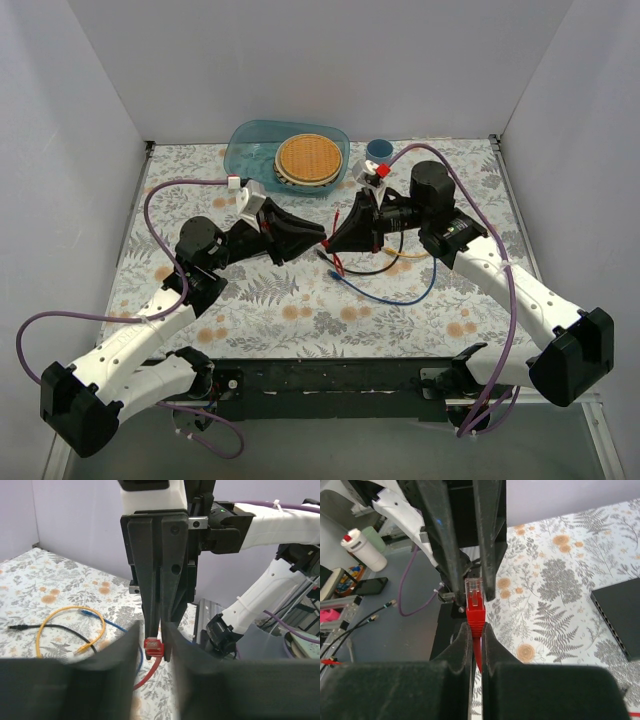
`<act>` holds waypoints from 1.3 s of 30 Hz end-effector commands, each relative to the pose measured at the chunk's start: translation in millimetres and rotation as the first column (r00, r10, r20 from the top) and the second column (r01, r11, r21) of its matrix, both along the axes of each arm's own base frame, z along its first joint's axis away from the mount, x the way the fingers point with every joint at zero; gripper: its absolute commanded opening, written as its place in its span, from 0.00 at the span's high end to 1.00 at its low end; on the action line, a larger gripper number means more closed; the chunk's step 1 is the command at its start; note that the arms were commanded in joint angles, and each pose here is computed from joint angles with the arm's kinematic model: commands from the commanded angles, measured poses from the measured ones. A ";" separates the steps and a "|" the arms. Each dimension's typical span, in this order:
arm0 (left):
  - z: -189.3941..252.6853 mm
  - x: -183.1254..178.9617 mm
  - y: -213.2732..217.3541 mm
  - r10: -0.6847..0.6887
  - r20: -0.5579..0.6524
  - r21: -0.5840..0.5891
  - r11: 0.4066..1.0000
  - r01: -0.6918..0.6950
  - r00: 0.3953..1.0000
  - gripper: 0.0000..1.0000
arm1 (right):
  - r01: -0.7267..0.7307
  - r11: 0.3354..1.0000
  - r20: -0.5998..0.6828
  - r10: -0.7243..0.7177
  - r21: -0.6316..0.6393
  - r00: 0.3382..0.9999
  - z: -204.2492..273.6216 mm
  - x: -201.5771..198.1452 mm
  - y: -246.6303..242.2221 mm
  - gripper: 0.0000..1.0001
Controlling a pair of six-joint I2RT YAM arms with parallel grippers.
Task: Insert the plug into the switch port
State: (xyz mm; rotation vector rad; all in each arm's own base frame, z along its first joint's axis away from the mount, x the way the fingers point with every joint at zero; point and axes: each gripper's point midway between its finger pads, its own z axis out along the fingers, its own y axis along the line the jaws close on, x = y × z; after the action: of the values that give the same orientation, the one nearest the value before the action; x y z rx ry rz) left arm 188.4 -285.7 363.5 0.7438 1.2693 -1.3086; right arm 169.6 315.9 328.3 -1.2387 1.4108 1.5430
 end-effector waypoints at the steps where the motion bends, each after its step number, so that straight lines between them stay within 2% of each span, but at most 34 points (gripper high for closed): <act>1: 8.5 13.9 8.7 0.112 -0.020 -0.027 0.993 -0.112 0.994 0.52 | 0.125 0.992 0.024 -0.124 -0.031 0.992 -0.9 18.4 0.6 0.99; 2: 7.5 29.7 18.0 0.220 -0.078 -0.035 0.974 -0.223 0.972 0.26 | 0.141 0.989 0.040 -0.140 -0.039 0.989 -2.7 21.2 0.9 0.99; 3: 6.7 39.7 25.1 0.288 -0.111 -0.039 0.955 -0.294 0.951 0.16 | 0.185 0.980 0.029 -0.184 -0.077 0.983 -10.4 26.6 -1.0 0.99; 4: 6.7 47.4 32.8 0.347 -0.139 -0.043 0.933 -0.356 0.927 0.02 | 0.207 0.974 0.040 -0.205 -0.088 0.978 -12.0 30.0 -1.2 0.99; 5: 4.7 60.8 47.6 0.448 -0.187 -0.044 0.885 -0.463 0.874 0.02 | 0.218 0.971 0.065 -0.213 -0.095 0.975 -13.4 31.0 -0.5 0.99; 8: -6.2 73.9 66.5 0.554 -0.261 -0.018 0.816 -0.578 0.791 0.02 | 0.284 0.948 0.091 -0.273 -0.141 0.958 -23.0 38.1 0.3 0.99; 9: -7.6 81.0 77.1 0.605 -0.286 -0.016 0.772 -0.635 0.743 0.02 | 0.325 0.932 0.114 -0.310 -0.161 0.944 -27.9 44.6 -0.8 0.99; 13: -21.5 93.7 93.7 0.691 -0.327 0.040 0.691 -0.721 0.644 0.02 | 0.396 0.892 0.183 -0.361 -0.218 0.914 -38.9 49.6 4.6 0.99; 17: -33.9 100.0 99.2 0.728 -0.336 0.090 0.656 -0.749 0.597 0.02 | 0.498 0.819 0.273 -0.429 -0.285 0.861 -52.5 55.7 13.1 0.99; 18: -34.8 101.8 99.2 0.733 -0.336 0.096 0.651 -0.753 0.591 0.02 | 0.564 0.771 0.312 -0.480 -0.295 0.820 -55.2 65.8 9.8 0.99; 19: -37.7 104.1 100.3 0.742 -0.337 0.106 0.641 -0.760 0.579 0.02 | 0.580 0.754 0.329 -0.487 -0.310 0.809 -61.1 67.5 11.2 0.99; 20: -41.1 105.0 100.6 0.747 -0.339 0.120 0.637 -0.762 0.572 0.02 | 0.586 0.750 0.345 -0.486 -0.307 0.803 -61.2 63.9 15.6 0.99; 24: -48.9 111.2 102.7 0.771 -0.340 0.155 0.611 -0.777 0.539 0.02 | 0.706 0.635 0.439 -0.563 -0.313 0.700 -70.5 77.3 9.8 0.99; 27: -55.3 115.6 102.6 0.783 -0.339 0.177 0.598 -0.782 0.522 0.02 | 0.744 0.590 0.482 -0.576 -0.314 0.660 -76.4 80.0 9.8 0.99; 32: -68.0 127.4 99.1 0.806 -0.315 0.226 0.576 -0.786 0.501 0.02 | 0.737 0.577 0.481 -0.564 -0.352 0.671 -94.2 81.4 18.7 0.99; 34: -83.1 137.5 96.2 0.827 -0.287 0.279 0.554 -0.784 0.482 0.02 | 0.728 0.582 0.458 -0.569 -0.363 0.683 -101.4 82.3 26.4 0.99; 39: -111.1 168.9 105.6 0.856 -0.264 0.368 0.515 -0.775 0.444 0.02 | 0.658 0.644 0.380 -0.538 -0.389 0.752 -115.4 76.1 51.8 0.99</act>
State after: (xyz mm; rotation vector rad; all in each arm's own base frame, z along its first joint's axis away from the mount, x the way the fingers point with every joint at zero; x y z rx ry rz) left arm 335.2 -196.3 255.9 -0.1283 1.7922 -0.5688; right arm 241.1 340.4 194.4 -1.0499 1.9403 0.4442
